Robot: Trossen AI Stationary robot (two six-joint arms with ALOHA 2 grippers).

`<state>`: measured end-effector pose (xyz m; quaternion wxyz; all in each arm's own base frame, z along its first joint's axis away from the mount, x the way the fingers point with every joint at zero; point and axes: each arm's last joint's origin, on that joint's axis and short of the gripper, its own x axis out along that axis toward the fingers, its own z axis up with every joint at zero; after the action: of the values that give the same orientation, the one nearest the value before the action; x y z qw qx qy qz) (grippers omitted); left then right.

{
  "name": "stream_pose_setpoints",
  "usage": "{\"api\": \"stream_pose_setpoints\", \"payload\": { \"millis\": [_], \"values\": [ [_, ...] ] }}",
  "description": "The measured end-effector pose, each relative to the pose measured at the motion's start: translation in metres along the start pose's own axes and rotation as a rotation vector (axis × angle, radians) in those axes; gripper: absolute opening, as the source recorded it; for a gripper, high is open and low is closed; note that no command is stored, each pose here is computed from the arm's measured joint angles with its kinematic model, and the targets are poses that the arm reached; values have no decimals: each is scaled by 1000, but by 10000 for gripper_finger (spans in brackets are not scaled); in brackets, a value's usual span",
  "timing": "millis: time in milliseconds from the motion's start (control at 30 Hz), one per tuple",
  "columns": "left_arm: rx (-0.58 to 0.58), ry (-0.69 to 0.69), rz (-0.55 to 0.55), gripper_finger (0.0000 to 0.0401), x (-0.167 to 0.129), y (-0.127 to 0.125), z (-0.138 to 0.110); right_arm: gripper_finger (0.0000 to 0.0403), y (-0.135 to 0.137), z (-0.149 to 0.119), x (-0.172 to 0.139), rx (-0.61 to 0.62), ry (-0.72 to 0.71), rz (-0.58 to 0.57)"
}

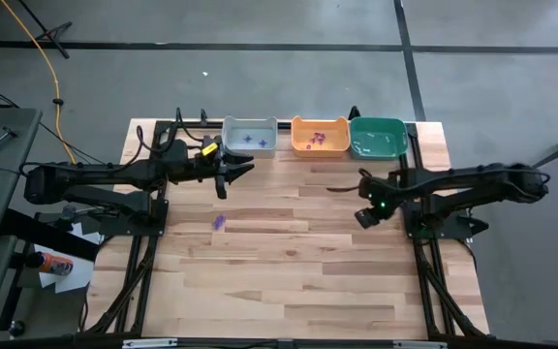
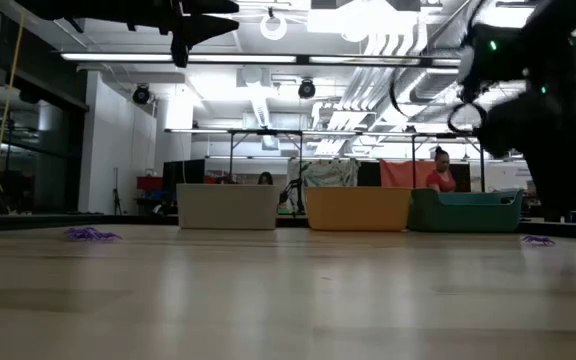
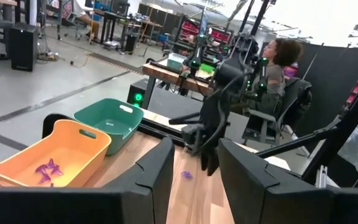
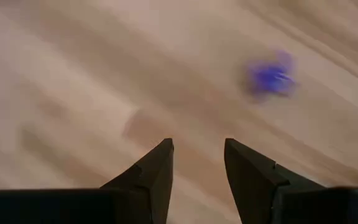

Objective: Sort Halloween decoration
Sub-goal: Put the purple spider toy into the gray bin

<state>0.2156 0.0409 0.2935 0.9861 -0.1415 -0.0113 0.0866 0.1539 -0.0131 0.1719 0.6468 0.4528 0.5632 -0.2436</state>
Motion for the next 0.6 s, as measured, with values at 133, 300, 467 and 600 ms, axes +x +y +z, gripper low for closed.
{"api": "stream_pose_setpoints", "payload": {
  "millis": [133, 300, 467, 600],
  "values": [
    [0, 0, 0, 115, 0, 0, 0, 138, -11, -3, 14, 130, -6, -19],
    [0, -1, 0, 115, 0, 0, 0, 138, -15, -1, 17, 190, -89, -74],
    [0, -2, 0, 115, 0, 0, 0, 138, -19, 5, 15, 243, -161, -110],
    [0, -2, 0, 115, 0, 0, 0, 138, -19, 5, 15, 249, -162, -109]
  ]
}}
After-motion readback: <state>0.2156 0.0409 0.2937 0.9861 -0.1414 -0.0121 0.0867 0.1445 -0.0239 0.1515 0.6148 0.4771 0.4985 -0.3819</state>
